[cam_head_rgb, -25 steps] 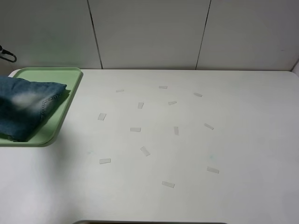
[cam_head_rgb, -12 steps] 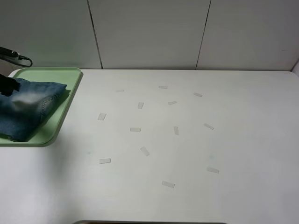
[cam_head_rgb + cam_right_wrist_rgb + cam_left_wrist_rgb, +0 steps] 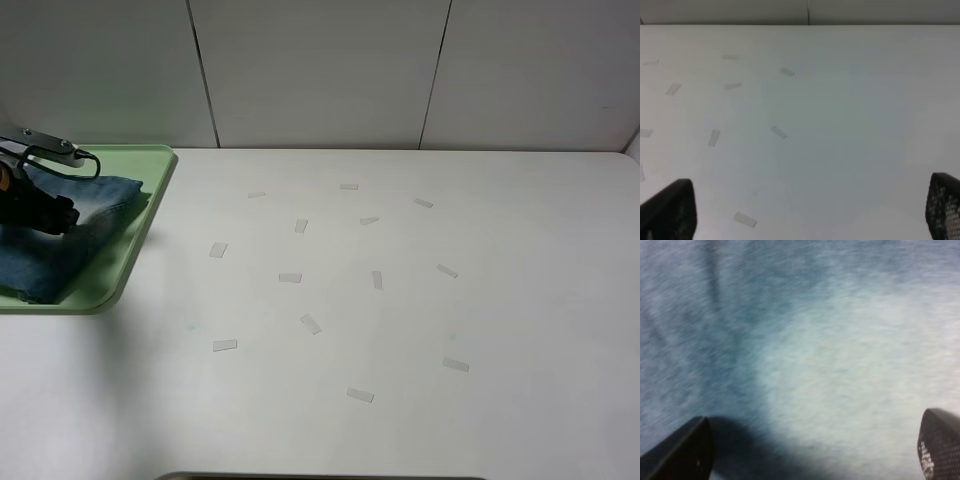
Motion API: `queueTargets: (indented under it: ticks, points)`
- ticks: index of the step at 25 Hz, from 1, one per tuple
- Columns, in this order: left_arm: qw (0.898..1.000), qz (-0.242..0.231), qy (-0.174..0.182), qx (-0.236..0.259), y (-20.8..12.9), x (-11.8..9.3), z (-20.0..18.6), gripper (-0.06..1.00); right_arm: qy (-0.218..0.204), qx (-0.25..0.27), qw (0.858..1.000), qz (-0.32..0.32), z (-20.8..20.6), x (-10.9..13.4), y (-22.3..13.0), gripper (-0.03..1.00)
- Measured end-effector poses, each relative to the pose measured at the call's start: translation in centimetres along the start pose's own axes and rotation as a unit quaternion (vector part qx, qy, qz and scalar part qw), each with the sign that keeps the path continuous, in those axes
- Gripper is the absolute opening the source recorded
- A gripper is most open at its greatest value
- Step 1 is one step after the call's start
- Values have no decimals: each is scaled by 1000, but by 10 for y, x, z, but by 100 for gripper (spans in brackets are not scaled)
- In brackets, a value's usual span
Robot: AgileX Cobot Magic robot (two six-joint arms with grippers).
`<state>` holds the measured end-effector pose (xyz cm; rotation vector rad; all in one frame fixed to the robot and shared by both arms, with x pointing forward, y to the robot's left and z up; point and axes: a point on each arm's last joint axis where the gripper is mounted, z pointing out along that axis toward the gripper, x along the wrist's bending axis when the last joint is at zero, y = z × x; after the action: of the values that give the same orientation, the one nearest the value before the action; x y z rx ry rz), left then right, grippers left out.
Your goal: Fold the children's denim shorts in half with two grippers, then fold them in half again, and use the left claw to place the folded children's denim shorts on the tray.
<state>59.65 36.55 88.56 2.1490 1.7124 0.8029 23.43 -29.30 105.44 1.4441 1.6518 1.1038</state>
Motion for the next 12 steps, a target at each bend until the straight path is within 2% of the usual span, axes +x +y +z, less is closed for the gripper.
queueTargets:
  ticks: [6,12]
  points:
    - [998,28,-41,-36,-1,-11,0,81,0,0,1000,0,0,0,0,69]
    - [996,57,-48,-48,1,-12,0,81,0,0,1000,0,0,0,0,69]
